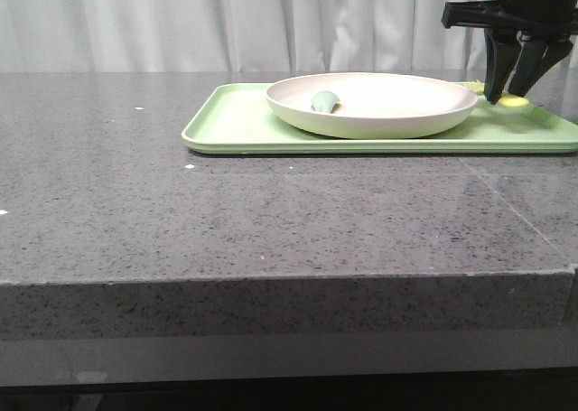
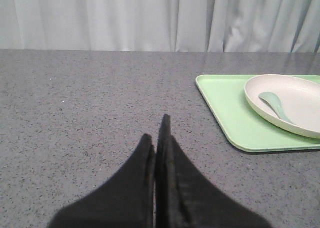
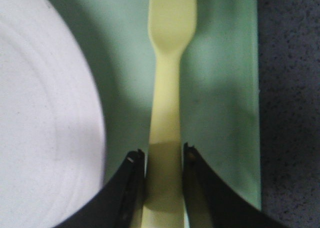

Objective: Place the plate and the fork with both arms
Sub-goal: 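Lower the fork onto the tray and open the right gripper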

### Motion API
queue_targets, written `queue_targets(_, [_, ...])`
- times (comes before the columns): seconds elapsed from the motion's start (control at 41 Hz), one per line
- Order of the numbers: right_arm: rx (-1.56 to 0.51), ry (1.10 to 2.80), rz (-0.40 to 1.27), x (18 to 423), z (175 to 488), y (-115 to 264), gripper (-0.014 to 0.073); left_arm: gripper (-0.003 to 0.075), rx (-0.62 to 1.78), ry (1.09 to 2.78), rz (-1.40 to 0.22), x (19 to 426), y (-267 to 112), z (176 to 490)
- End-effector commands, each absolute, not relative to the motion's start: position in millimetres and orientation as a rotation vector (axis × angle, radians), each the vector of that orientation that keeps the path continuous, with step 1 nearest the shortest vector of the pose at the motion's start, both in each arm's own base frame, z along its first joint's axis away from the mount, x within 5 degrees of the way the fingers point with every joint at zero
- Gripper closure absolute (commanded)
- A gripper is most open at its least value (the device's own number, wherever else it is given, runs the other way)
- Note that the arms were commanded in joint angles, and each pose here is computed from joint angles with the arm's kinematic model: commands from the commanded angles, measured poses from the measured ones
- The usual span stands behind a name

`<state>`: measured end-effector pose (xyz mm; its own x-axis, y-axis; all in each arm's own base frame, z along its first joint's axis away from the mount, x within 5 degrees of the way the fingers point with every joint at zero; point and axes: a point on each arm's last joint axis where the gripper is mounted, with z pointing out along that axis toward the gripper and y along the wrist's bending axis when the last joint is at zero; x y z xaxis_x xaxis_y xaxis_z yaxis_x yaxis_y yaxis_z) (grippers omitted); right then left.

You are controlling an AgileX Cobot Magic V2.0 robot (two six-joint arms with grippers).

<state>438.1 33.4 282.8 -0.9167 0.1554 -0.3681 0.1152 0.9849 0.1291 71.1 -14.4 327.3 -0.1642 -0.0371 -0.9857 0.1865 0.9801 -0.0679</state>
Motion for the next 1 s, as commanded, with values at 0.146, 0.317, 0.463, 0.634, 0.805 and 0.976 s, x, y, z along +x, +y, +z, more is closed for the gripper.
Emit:
queue_targets(0.146, [0.167,2.705,0.102,435,301,28,0.0575,0.0738,0.103,1.623,-0.205,71,-14,343])
queue_targets(0.317, [0.168,2.734,0.097,435,297,28,0.0514,0.0738,0.103,1.623,-0.205,71,-14,343])
queue_targets(0.463, [0.168,2.733,0.097,434,298,28,0.0335,0.0738,0.103,1.623,-0.205,71,-14,343])
queue_targets(0.634, [0.166,2.699,0.102,430,310,28,0.0313,0.0738,0.103,1.623,-0.205,71,-14,343])
queue_targets(0.805, [0.161,2.628,0.111,419,337,27,0.0313,0.0738,0.103,1.623,-0.205,71,-14,343])
queue_targets(0.976, [0.157,2.578,0.118,404,361,26,0.0313,0.0738,0.103,1.623,-0.205,71,-14,343])
